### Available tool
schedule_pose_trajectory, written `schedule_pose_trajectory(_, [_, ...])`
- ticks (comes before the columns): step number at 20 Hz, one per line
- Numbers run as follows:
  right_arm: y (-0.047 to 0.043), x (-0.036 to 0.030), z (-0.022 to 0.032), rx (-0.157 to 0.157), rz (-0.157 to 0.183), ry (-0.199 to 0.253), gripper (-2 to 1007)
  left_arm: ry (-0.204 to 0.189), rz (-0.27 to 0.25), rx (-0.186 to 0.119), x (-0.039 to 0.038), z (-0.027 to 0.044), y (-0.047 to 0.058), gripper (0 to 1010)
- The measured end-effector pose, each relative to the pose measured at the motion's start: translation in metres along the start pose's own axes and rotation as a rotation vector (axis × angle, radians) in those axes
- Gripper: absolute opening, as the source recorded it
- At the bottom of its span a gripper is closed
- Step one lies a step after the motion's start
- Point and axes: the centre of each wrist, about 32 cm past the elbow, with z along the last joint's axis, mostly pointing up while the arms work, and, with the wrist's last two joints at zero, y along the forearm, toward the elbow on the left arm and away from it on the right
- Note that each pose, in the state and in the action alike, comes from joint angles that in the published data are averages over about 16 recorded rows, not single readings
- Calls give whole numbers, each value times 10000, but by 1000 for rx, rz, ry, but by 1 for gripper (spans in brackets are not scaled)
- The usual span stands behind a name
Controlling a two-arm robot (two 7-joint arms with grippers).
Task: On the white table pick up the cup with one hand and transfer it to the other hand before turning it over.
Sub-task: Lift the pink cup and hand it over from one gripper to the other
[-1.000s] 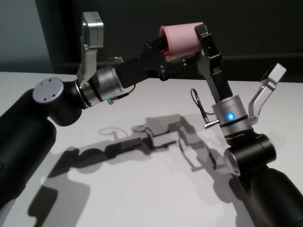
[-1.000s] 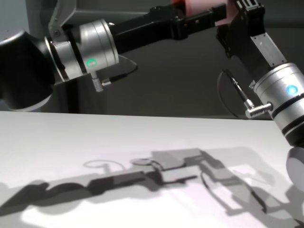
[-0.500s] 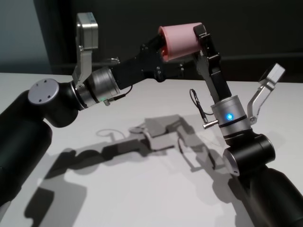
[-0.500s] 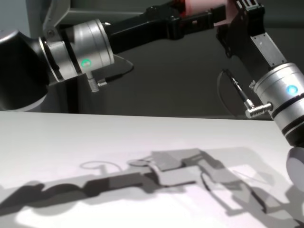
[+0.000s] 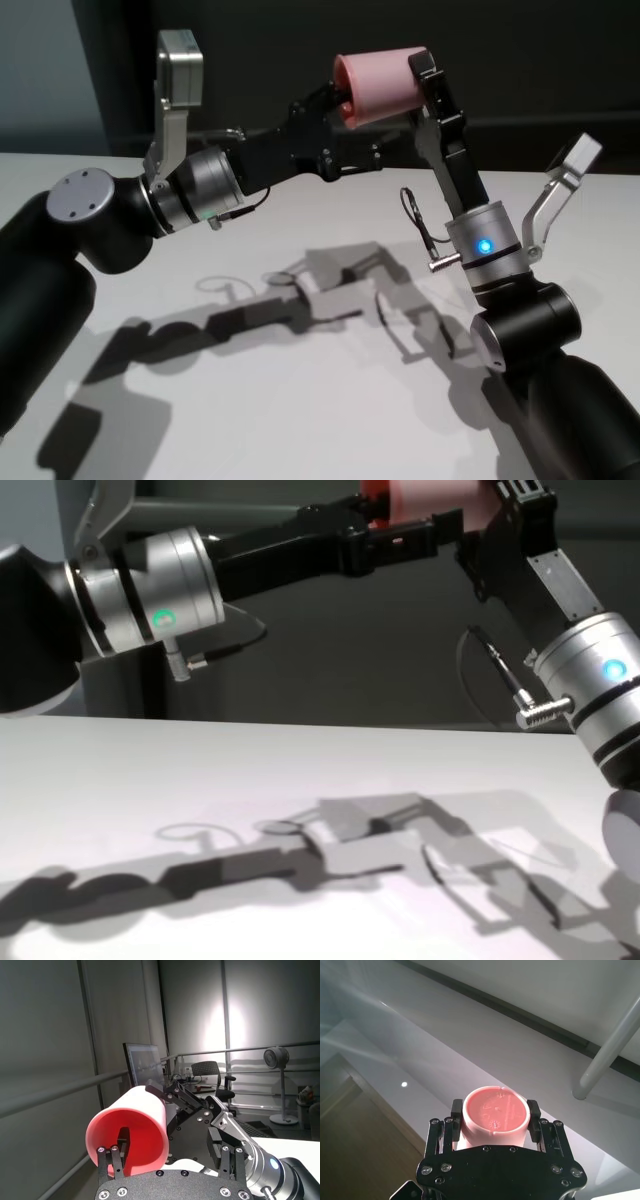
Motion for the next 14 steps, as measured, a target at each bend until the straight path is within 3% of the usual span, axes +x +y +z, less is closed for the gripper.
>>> schedule_pose_trajectory(14, [0, 0, 0, 0, 0, 0, 737, -2, 58, 46, -115, 75, 290, 1003])
